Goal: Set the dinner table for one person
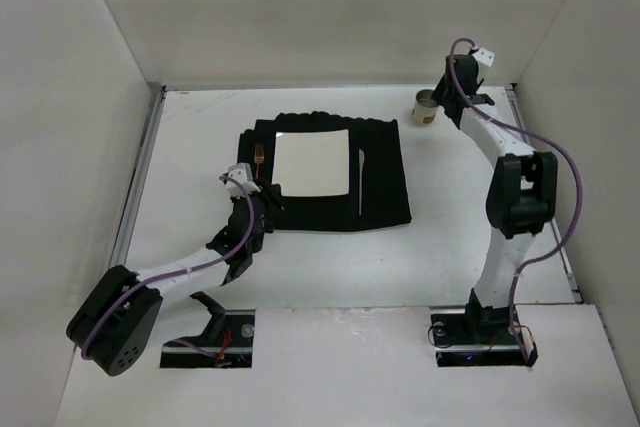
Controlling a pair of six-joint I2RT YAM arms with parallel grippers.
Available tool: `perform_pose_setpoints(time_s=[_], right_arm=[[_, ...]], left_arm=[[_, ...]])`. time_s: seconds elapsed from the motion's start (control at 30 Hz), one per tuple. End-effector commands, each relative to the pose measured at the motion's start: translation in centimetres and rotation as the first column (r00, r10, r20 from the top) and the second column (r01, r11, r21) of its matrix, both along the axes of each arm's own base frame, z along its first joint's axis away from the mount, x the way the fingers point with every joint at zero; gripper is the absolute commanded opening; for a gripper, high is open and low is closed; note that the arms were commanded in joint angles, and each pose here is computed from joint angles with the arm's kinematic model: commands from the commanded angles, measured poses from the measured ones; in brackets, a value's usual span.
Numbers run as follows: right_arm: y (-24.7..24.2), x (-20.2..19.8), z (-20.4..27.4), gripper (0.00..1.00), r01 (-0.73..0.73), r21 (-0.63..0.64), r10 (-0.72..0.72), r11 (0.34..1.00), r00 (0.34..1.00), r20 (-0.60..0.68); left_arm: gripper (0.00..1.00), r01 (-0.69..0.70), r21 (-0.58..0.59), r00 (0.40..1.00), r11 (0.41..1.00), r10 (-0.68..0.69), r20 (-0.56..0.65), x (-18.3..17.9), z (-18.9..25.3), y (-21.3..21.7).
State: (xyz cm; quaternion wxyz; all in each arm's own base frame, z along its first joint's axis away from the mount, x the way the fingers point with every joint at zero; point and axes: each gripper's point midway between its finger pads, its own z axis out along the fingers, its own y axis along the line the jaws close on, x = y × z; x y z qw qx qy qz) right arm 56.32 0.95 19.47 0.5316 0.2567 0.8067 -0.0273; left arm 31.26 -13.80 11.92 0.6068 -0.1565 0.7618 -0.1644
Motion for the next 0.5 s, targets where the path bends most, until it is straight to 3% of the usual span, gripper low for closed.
perform_pose_setpoints(time_s=[0.0,0.33,0.43,0.47], right_arm=[[-0.6,0.6,-3.5,0.52,-0.043,-0.061,0.033,0.997,0.987,-0.157],[0.9,3.5,-6.7,0.46,-0.142,-0.020,0.137,0.990,0.976,-0.167],[0.9,3.2,-7.1,0.30,-0.134,-0.026,0.126,0.991,0.973,-0.191],[0.7,2.7,-6.9,0.29,-0.125,-0.027,0.118,0.992,0.973,-0.197]], left_arm=[[0.34,-0.021,-0.067,0.997,0.998,0.026,0.072,0.7,1.8,-0.1],[0.35,-0.029,-0.079,0.998,0.996,0.032,0.046,1.3,1.0,0.3],[0.35,-0.019,-0.077,0.999,0.997,0.022,0.040,1.3,0.9,0.0],[0.35,-0.019,-0.077,0.999,0.997,0.022,0.040,1.3,0.9,0.0]])
